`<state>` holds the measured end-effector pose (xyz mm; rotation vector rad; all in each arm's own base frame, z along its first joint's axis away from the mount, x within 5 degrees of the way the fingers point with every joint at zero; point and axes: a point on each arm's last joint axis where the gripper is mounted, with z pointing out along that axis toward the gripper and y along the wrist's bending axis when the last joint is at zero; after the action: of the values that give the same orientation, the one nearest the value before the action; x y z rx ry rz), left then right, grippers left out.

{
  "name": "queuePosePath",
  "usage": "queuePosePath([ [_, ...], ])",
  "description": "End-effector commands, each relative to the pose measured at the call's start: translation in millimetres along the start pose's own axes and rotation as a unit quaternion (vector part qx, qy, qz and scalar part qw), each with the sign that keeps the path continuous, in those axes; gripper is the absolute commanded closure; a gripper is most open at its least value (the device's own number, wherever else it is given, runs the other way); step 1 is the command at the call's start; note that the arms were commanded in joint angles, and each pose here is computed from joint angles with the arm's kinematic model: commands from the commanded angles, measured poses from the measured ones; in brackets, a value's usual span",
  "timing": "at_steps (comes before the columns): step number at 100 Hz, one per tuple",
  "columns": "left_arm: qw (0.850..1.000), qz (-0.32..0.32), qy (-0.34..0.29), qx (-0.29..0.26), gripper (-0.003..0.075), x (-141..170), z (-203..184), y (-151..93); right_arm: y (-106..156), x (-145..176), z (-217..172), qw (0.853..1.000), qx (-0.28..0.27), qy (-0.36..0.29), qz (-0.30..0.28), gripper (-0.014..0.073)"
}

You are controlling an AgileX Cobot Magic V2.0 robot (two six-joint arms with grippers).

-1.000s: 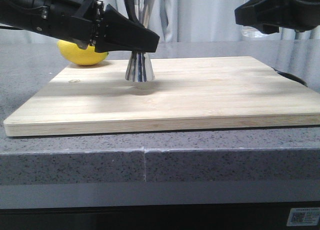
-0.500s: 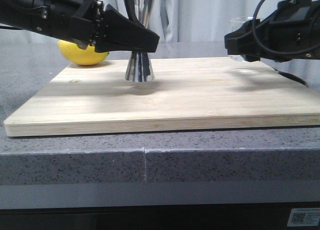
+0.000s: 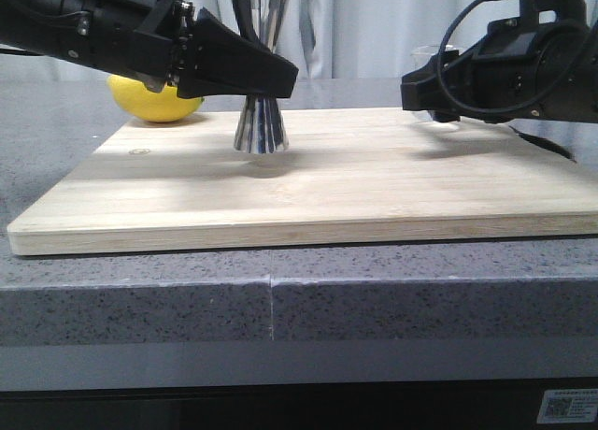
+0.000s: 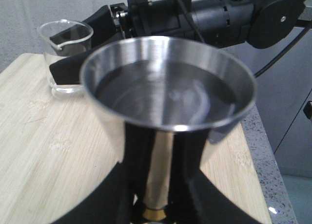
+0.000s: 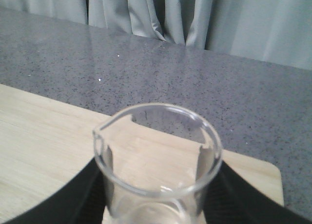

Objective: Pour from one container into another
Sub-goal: 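Lower the empty beaker onto the board's far corner with the right gripper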

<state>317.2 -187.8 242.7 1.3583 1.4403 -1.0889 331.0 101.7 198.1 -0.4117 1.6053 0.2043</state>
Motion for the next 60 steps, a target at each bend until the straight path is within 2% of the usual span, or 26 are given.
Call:
queuePosePath([
  [1, 0.997, 0.021, -0.068, 0.030, 0.0739, -36, -6, -13, -5, -25, 2, 0.997, 0.009, -0.073, -0.001, 0.0389],
  [60, 0.997, 0.022, -0.068, 0.030, 0.0739, -36, -6, -13, -13, -5, 9, 0.997, 0.030, -0.065, 0.012, 0.0389],
])
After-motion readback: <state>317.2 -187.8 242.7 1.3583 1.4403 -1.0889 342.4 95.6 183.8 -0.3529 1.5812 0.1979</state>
